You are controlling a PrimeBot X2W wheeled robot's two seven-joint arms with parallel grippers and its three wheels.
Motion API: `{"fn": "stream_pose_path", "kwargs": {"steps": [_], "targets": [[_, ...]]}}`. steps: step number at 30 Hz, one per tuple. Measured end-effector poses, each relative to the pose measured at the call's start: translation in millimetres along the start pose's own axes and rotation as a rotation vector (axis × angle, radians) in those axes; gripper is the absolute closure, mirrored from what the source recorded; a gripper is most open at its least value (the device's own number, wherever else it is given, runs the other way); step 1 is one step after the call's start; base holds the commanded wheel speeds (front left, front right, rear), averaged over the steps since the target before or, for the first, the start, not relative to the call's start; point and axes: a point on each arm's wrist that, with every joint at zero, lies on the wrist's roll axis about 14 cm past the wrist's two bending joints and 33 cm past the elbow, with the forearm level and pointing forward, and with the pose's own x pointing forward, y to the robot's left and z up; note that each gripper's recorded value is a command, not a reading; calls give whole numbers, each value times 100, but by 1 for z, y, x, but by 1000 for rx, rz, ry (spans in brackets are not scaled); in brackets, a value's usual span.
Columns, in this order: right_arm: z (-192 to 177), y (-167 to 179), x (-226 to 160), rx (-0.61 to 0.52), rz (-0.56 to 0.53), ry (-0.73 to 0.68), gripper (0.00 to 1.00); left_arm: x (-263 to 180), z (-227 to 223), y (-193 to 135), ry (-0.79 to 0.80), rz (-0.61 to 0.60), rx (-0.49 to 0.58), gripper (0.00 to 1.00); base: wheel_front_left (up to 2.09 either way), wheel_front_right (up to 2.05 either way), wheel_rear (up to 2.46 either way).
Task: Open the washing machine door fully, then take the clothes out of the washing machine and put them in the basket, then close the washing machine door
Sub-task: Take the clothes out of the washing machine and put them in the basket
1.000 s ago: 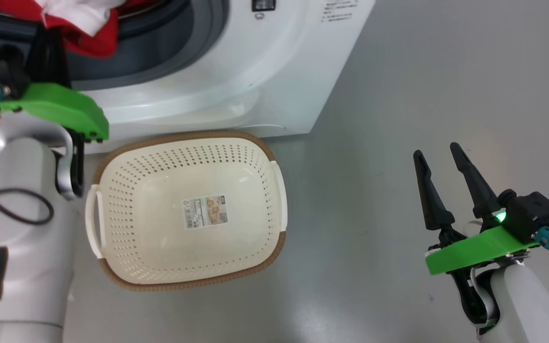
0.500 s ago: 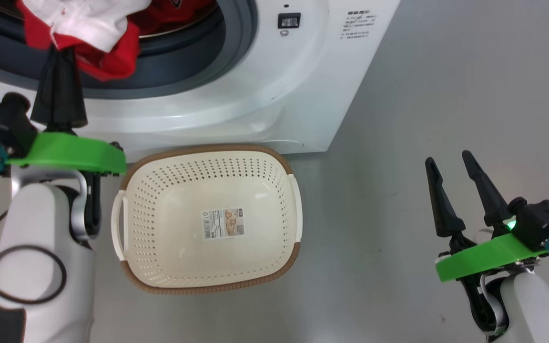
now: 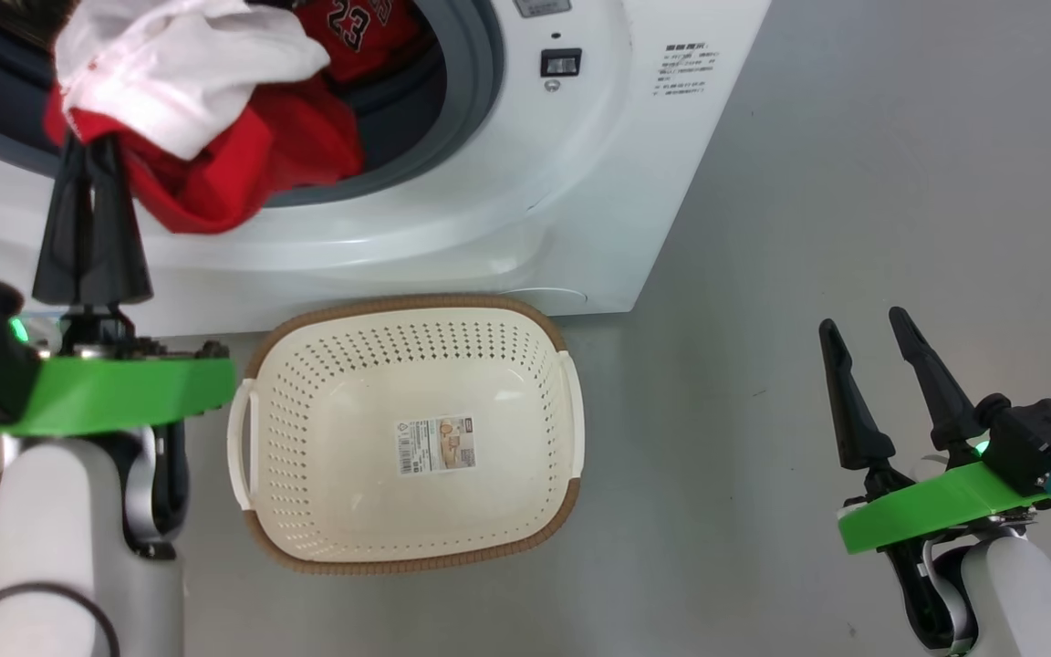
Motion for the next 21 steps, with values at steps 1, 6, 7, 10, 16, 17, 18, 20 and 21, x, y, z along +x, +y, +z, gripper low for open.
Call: {"fn": "stream_pose_path", "kwargs": {"steps": [1, 6, 7, 10, 16, 17, 18, 20, 21], "targets": [[0, 0, 0, 0, 0, 0, 0, -1, 4, 0, -13, 0, 0, 100, 0, 0, 0], [-4, -1, -1, 2, -3, 11, 0, -9, 17, -2, -50, -8, 6, 100, 0, 0, 0], [-4, -1, -1, 2, -3, 11, 0, -9, 17, -2, -50, -8, 6, 100, 0, 0, 0], [-7, -1, -1, 2, -3, 18, 0, -13, 21, -4, -65, -12, 7, 100, 0, 0, 0], [-10, 0, 0, 3, 0, 26, 0, -24, 9, -5, -26, -2, -5, 100, 0, 0, 0], [-11, 0, 0, 4, -1, 28, 0, -28, 0, -6, -1, -1, -13, 100, 0, 0, 0], [-12, -1, 0, 4, -1, 31, 0, -32, -9, -8, 29, -6, -21, 100, 0, 0, 0], [-14, -1, 0, 5, -1, 36, 0, -41, -30, -13, 96, -11, -38, 100, 0, 0, 0], [-15, -1, 1, 5, -1, 39, 0, -46, -41, -14, 132, -13, -45, 100, 0, 0, 0]]}}
